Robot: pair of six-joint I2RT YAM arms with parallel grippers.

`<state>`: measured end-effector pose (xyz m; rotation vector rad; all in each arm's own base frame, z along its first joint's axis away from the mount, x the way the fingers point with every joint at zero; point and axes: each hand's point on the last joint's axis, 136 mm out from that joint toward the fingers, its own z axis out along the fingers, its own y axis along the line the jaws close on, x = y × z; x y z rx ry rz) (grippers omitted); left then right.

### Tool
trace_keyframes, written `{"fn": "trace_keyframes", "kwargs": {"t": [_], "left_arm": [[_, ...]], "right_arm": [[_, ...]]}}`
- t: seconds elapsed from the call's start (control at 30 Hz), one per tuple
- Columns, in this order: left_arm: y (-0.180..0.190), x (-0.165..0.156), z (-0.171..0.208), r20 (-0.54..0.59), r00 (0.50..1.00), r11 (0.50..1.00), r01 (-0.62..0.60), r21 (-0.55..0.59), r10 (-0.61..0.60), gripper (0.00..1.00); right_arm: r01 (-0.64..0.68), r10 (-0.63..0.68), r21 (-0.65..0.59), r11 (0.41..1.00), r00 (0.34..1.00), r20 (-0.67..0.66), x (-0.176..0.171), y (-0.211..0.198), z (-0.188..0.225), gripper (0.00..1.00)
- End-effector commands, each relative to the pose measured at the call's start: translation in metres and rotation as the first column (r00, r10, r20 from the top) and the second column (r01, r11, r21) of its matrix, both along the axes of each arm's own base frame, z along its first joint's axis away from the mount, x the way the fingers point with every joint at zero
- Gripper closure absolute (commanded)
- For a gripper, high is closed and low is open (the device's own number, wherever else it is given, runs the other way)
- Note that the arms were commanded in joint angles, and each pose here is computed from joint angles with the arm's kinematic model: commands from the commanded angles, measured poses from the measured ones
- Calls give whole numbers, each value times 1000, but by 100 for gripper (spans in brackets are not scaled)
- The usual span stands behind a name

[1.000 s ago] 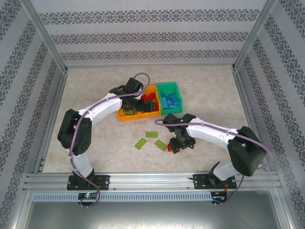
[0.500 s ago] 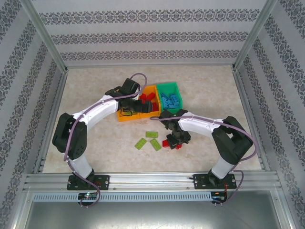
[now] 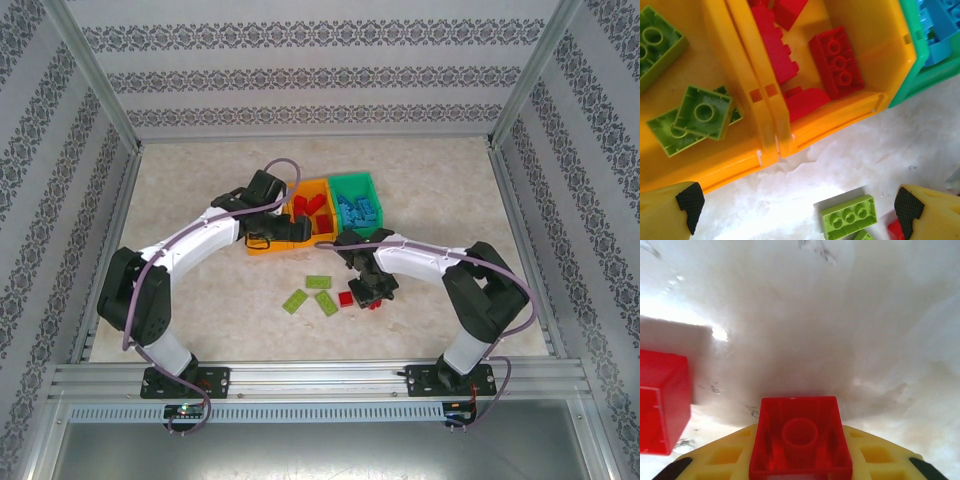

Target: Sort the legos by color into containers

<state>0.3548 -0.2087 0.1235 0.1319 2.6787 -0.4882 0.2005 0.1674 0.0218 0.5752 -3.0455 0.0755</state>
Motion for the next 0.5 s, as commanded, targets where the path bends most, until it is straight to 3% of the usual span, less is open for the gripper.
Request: {"fn": "trace_keyframes", "kwargs": {"t": [0.0,0.2,0.37,0.47], "left_arm": [[16,-6,-1,11,1000,999,-30,35,29,0],[31,-29,-12,-2,1000,997,-19,74,20,0],[33,-57,-27,-30,998,997,61,56,-60,0],[32,-76,-43,-63,993,994,99,40,-96,0]], "right_arm": [[56,-66,99,994,993,97,22,11,23,77],[129,-198,312,941,959,200,71,37,67,78],[182,-346,596,782,922,172,120,81,107,79],[204,-390,683,702,912,129,146,105,122,77]]}}
